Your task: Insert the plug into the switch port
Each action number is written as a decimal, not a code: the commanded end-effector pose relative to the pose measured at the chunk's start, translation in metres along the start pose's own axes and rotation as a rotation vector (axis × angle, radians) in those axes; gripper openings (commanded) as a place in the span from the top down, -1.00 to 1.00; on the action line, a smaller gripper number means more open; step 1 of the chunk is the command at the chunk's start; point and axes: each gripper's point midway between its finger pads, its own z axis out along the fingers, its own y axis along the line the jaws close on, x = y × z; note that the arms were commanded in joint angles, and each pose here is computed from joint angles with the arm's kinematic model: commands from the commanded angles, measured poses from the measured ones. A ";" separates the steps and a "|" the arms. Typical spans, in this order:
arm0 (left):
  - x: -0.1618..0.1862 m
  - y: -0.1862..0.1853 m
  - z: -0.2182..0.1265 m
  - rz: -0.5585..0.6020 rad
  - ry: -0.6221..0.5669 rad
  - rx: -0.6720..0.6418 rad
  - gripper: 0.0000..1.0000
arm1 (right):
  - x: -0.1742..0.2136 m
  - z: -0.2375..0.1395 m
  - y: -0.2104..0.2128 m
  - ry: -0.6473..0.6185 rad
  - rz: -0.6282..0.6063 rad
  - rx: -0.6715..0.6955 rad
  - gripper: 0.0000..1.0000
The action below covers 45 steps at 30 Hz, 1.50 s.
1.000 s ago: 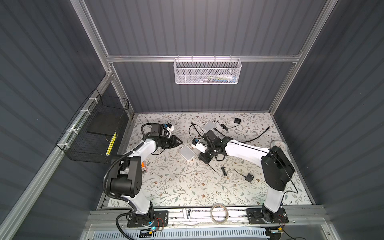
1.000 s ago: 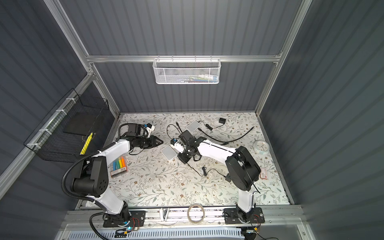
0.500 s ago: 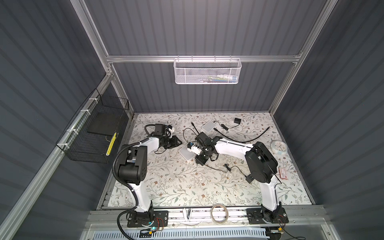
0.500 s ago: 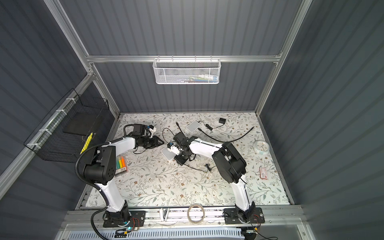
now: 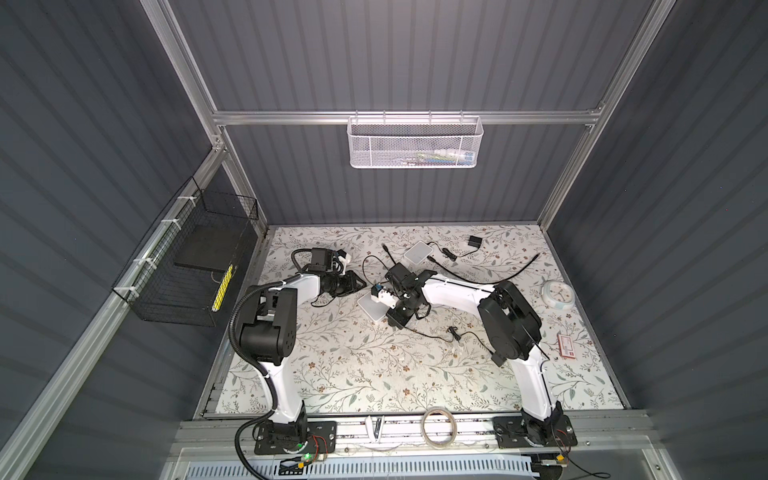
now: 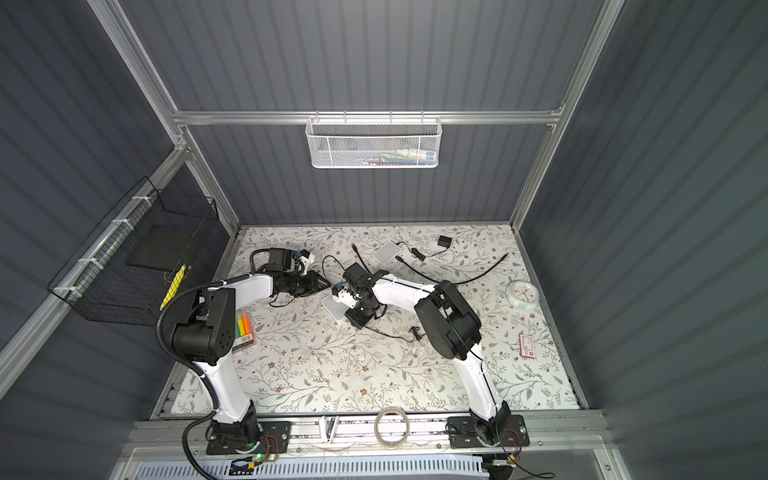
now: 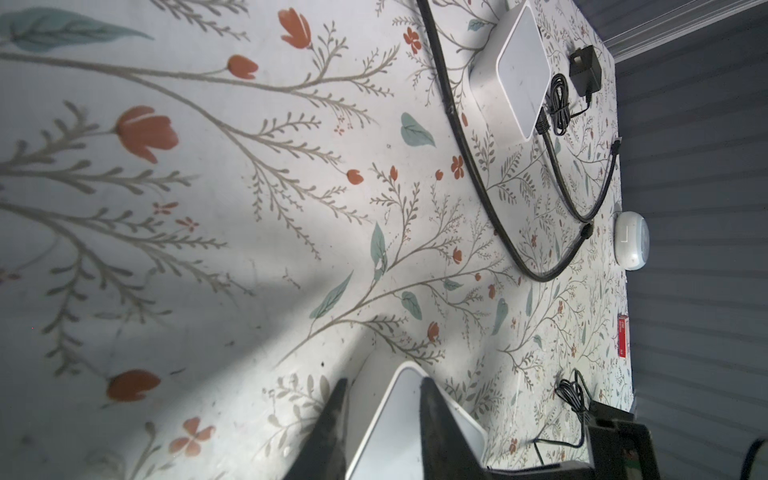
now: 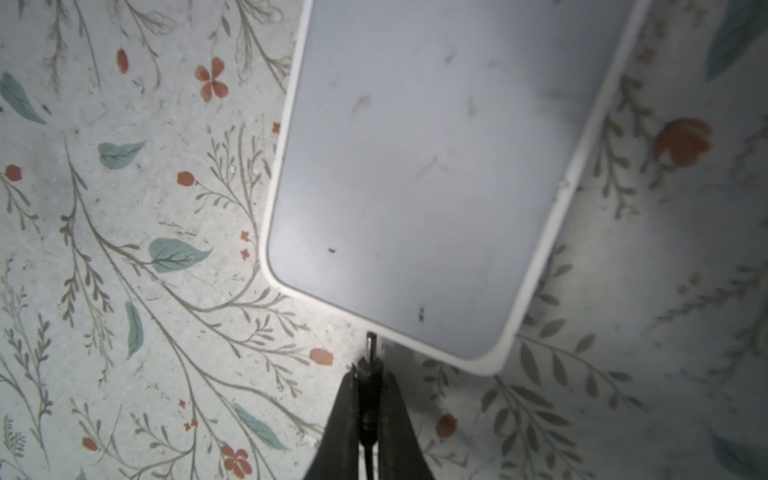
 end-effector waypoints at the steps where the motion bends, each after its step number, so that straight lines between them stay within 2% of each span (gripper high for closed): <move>1: 0.000 -0.003 0.008 -0.007 0.014 0.035 0.41 | 0.000 0.001 -0.002 0.018 0.009 -0.008 1.00; 23: 0.016 -0.014 0.022 0.003 0.068 0.084 0.45 | -0.006 0.005 -0.011 -0.003 0.046 -0.006 1.00; 45: 0.025 -0.011 0.021 0.002 0.083 0.073 0.45 | -0.014 0.002 -0.008 -0.030 0.058 -0.021 1.00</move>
